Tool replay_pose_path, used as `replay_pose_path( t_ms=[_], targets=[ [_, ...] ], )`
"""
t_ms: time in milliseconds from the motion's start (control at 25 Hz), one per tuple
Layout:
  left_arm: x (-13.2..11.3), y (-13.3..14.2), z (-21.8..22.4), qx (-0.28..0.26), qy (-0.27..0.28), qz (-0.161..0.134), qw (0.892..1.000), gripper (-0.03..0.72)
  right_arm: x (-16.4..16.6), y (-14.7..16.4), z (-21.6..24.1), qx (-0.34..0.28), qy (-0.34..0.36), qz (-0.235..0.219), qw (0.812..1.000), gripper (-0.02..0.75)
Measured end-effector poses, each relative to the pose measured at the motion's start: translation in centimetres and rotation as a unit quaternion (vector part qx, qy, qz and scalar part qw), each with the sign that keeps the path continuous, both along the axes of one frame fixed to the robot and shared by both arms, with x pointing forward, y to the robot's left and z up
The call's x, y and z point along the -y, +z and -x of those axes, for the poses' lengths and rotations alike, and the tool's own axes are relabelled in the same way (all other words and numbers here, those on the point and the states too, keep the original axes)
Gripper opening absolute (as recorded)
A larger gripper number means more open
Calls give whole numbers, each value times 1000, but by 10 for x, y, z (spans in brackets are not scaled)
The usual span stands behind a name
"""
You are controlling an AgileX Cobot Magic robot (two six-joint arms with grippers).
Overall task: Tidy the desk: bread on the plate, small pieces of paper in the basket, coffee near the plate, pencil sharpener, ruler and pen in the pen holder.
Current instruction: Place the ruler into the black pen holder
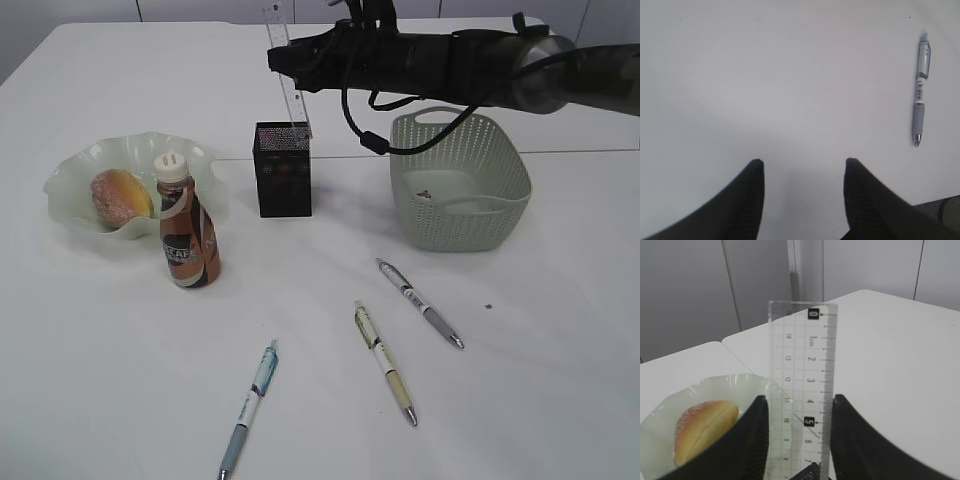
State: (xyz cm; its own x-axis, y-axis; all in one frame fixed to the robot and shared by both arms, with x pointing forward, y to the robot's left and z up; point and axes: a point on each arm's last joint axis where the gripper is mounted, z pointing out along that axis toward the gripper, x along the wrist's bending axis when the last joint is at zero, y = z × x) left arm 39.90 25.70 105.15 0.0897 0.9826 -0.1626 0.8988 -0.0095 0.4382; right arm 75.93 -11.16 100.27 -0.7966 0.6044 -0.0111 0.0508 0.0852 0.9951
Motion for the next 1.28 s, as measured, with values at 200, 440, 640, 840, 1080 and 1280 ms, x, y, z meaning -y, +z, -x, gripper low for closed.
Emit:
replay_pose_path(
  t_ms=[200, 440, 640, 840, 1080, 1280],
  targets=[
    [0, 0, 0, 0, 0, 0, 1000, 380, 0, 4, -1, 6, -1, -2, 1000, 267],
    [0, 0, 0, 0, 0, 0, 1000, 380, -1, 16, -3, 24, -1, -7, 1000, 266],
    [0, 0, 0, 0, 0, 0, 1000, 380, -1, 14, -3, 22, -1, -7, 1000, 266],
    [0, 0, 0, 0, 0, 0, 1000, 380, -1, 10, -4, 18, -1, -6, 1000, 266],
    [0, 0, 0, 0, 0, 0, 1000, 380, -7, 9, -3, 11, 6, -13, 1000, 266],
    [0, 0, 0, 0, 0, 0, 1000, 380, -8, 8, -2, 10, 7, -13, 1000, 266]
  ],
)
